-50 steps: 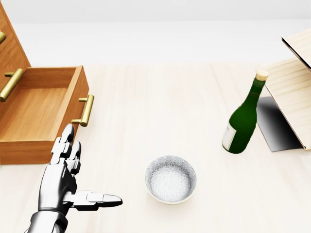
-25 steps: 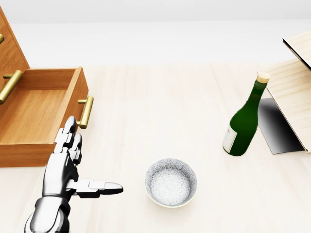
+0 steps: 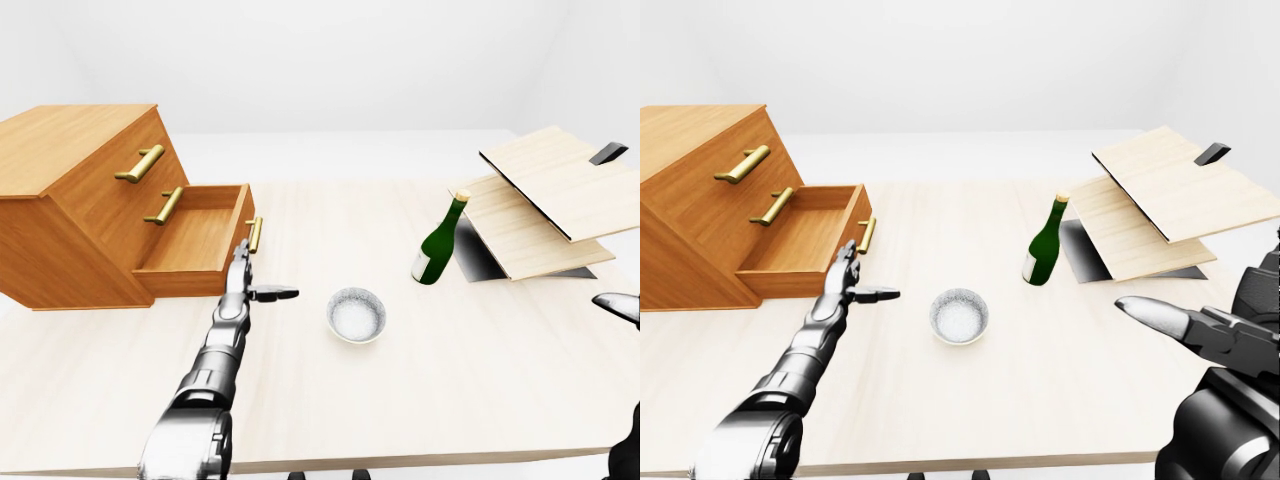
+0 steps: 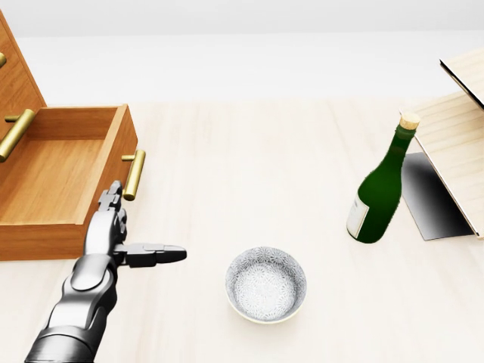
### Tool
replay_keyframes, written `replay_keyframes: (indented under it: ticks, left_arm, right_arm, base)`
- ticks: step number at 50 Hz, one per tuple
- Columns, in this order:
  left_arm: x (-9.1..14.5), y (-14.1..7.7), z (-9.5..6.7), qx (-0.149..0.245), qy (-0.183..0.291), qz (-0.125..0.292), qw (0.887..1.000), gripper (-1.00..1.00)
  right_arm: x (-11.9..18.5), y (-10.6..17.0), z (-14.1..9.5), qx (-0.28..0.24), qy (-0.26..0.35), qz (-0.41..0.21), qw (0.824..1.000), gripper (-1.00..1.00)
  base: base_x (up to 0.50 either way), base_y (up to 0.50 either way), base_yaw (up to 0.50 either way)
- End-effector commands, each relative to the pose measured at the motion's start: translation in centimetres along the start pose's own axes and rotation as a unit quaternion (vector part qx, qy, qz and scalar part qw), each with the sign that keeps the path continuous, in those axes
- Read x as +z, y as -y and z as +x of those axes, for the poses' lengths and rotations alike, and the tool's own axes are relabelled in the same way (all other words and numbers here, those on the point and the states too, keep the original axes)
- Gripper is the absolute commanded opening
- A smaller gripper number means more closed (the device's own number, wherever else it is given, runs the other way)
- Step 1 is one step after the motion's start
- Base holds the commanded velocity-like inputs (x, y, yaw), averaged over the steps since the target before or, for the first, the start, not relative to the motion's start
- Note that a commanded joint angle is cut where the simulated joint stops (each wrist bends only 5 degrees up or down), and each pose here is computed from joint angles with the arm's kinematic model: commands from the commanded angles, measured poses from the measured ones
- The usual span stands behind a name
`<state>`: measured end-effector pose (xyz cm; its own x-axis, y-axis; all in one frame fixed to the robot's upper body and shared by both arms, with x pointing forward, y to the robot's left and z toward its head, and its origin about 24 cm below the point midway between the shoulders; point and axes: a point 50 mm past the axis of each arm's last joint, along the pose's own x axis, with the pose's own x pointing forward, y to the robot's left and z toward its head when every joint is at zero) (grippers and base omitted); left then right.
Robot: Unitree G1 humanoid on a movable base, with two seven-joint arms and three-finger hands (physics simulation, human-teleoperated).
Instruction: Close the bottom drawer of the cabinet.
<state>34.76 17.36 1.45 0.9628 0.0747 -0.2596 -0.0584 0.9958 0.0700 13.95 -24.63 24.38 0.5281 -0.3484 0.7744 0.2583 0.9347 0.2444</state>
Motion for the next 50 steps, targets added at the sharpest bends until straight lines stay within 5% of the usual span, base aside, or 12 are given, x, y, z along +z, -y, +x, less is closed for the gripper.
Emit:
replay_keyframes:
  ticks: [1,50]
  left_arm:
    - [-0.5,-0.6,1.0,0.017,-0.067,0.012,0.998,1.00]
    - [-0.3,-4.1,1.1,0.082,-0.076,-0.020,0.993,1.00]
  right_arm:
    - [-0.2,-0.1,-0.1,0.003,-0.004,0.003,1.000,1.00]
    - [-0.6,-0.6,-0.2,0.014,-0.012,0.002,1.000,1.00]
  base:
    - [0.00,0.00,0.00]
    - [0.00,0.00,0.00]
